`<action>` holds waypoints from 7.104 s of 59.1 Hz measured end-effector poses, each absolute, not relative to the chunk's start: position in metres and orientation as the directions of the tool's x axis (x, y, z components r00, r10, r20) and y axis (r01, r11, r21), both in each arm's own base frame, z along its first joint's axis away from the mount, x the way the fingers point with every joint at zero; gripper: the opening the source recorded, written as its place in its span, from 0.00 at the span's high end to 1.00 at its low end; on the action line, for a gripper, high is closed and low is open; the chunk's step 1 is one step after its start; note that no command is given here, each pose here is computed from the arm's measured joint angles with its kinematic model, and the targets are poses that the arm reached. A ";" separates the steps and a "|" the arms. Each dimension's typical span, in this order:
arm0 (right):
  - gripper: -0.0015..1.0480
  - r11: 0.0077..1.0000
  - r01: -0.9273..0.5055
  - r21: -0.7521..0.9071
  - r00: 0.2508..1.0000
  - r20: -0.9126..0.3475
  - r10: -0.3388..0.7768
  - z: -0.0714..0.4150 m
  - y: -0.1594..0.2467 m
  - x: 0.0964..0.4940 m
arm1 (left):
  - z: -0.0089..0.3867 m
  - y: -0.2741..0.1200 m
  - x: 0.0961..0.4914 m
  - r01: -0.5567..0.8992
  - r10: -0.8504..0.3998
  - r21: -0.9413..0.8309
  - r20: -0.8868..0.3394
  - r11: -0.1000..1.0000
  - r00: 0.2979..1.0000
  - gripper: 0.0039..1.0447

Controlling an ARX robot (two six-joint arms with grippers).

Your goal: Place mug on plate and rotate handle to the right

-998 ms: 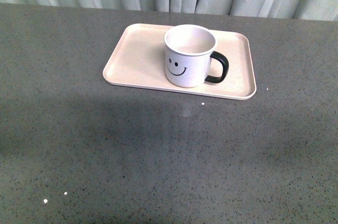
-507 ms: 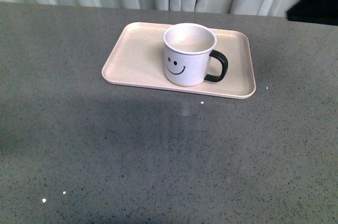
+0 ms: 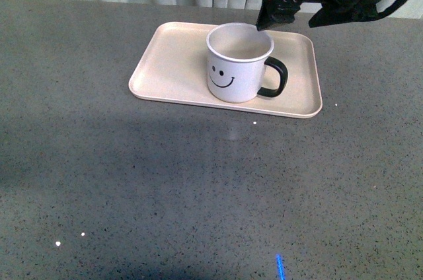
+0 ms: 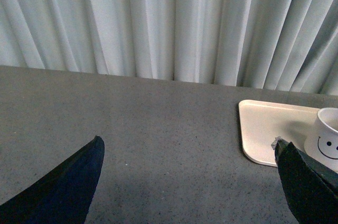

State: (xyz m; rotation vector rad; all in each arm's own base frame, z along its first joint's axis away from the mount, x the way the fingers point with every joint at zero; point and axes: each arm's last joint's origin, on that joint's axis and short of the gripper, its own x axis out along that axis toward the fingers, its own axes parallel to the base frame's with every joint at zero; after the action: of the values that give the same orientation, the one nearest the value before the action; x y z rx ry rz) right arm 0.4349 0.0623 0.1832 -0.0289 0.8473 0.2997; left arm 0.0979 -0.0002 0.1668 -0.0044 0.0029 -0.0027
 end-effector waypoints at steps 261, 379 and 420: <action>0.11 0.596 -0.783 -0.181 0.607 -0.431 0.667 0.270 0.033 0.449 | 0.167 0.000 0.098 0.003 -0.003 -0.004 -0.003 1.000 1.000 0.09; 0.98 1.000 0.000 -0.010 1.000 0.011 0.000 0.171 0.000 0.131 | 0.167 0.000 0.098 0.003 -0.003 -0.004 -0.003 1.000 1.000 0.09; 0.98 1.000 0.001 -0.010 1.000 0.020 0.000 0.173 0.000 0.110 | 0.167 0.000 0.098 0.003 -0.003 -0.004 -0.003 1.000 1.000 0.09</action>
State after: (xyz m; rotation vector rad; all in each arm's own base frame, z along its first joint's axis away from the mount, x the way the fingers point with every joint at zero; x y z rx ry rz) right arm 0.1104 0.0000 0.1729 -0.0105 -0.0204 -0.0005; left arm 0.0979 -0.0002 0.1668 -0.0040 0.0029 -0.0027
